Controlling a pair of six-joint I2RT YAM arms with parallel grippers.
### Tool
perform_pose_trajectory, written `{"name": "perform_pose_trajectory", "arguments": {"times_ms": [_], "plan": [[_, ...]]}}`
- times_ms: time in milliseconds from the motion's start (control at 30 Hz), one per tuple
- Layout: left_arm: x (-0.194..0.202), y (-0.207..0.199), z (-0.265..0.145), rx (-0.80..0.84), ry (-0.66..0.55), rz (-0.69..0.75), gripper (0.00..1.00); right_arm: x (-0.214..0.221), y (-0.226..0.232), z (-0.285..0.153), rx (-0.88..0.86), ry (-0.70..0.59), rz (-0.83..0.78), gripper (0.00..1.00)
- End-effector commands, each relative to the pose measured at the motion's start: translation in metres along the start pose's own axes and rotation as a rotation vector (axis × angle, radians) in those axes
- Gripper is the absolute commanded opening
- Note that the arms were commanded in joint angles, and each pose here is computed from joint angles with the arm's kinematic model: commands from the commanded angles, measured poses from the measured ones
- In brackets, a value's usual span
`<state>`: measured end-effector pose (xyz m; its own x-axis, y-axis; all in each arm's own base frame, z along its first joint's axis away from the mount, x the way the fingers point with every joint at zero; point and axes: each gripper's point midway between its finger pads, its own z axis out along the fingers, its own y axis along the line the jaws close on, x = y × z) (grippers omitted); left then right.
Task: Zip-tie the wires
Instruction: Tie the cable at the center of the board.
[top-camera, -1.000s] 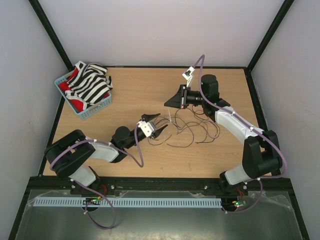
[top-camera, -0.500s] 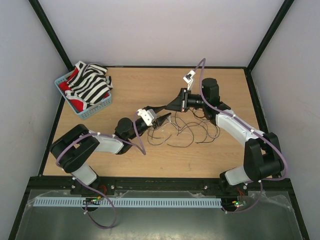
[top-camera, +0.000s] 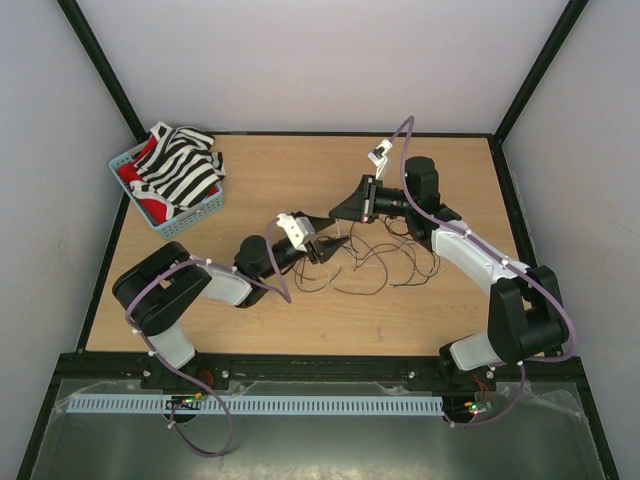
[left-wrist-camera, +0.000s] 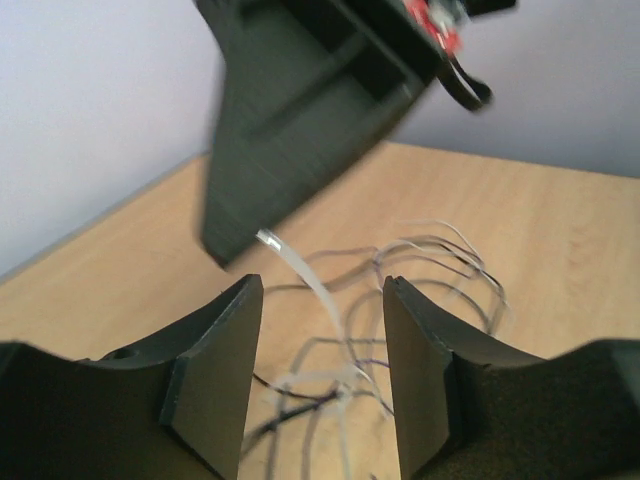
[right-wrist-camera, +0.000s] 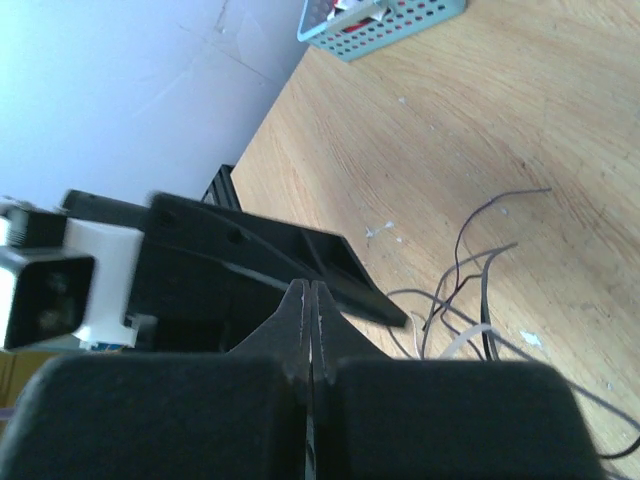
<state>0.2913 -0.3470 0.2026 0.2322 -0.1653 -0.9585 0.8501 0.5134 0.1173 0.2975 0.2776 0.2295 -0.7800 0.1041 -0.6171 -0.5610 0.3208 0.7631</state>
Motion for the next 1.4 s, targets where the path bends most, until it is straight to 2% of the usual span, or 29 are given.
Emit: {"name": "perform_pose_trajectory", "arguments": {"times_ms": [0, 67, 200, 267, 333, 500, 700, 867, 1033, 1133, 1167, 1233, 1367], "plan": [[0.022, -0.034, -0.001, 0.131, 0.065, -0.090, 0.55, -0.028, 0.036, -0.004, -0.077, -0.090, -0.127, 0.00], [0.024, -0.034, -0.001, 0.131, 0.069, -0.091, 0.53, -0.029, 0.037, -0.005, -0.076, -0.095, -0.129, 0.00], [0.026, -0.034, -0.002, 0.133, 0.074, -0.103, 0.42, -0.030, 0.038, -0.005, -0.080, -0.097, -0.128, 0.00], [0.026, -0.034, -0.002, 0.131, 0.074, -0.103, 0.41, -0.029, 0.037, -0.004, -0.079, -0.095, -0.125, 0.00], [0.024, -0.034, -0.002, 0.129, 0.069, -0.095, 0.41, -0.028, 0.034, -0.004, -0.075, -0.093, -0.122, 0.00], [0.012, -0.030, -0.001, 0.115, 0.043, -0.069, 0.54, -0.024, 0.031, -0.003, -0.072, -0.085, -0.115, 0.00], [0.000, -0.026, -0.001, 0.100, 0.018, -0.045, 0.54, -0.022, 0.029, -0.003, -0.068, -0.084, -0.114, 0.00], [-0.009, -0.023, -0.002, 0.089, -0.002, -0.024, 0.41, -0.021, 0.027, -0.003, -0.065, -0.082, -0.110, 0.00], [-0.007, -0.023, -0.004, 0.086, 0.003, -0.020, 0.21, -0.022, 0.027, -0.003, -0.065, -0.085, -0.112, 0.00], [-0.006, -0.023, -0.004, 0.086, 0.007, -0.024, 0.04, -0.021, 0.027, -0.003, -0.064, -0.085, -0.114, 0.01], [-0.006, -0.023, -0.005, 0.085, 0.007, -0.026, 0.00, -0.021, 0.028, -0.003, -0.065, -0.085, -0.117, 0.05], [-0.006, -0.023, -0.005, 0.082, 0.008, -0.031, 0.00, -0.021, 0.030, -0.005, -0.071, -0.084, -0.125, 0.14], [-0.005, -0.021, -0.007, 0.070, 0.013, -0.056, 0.00, -0.015, 0.031, -0.009, -0.061, -0.068, -0.154, 0.40]]}}
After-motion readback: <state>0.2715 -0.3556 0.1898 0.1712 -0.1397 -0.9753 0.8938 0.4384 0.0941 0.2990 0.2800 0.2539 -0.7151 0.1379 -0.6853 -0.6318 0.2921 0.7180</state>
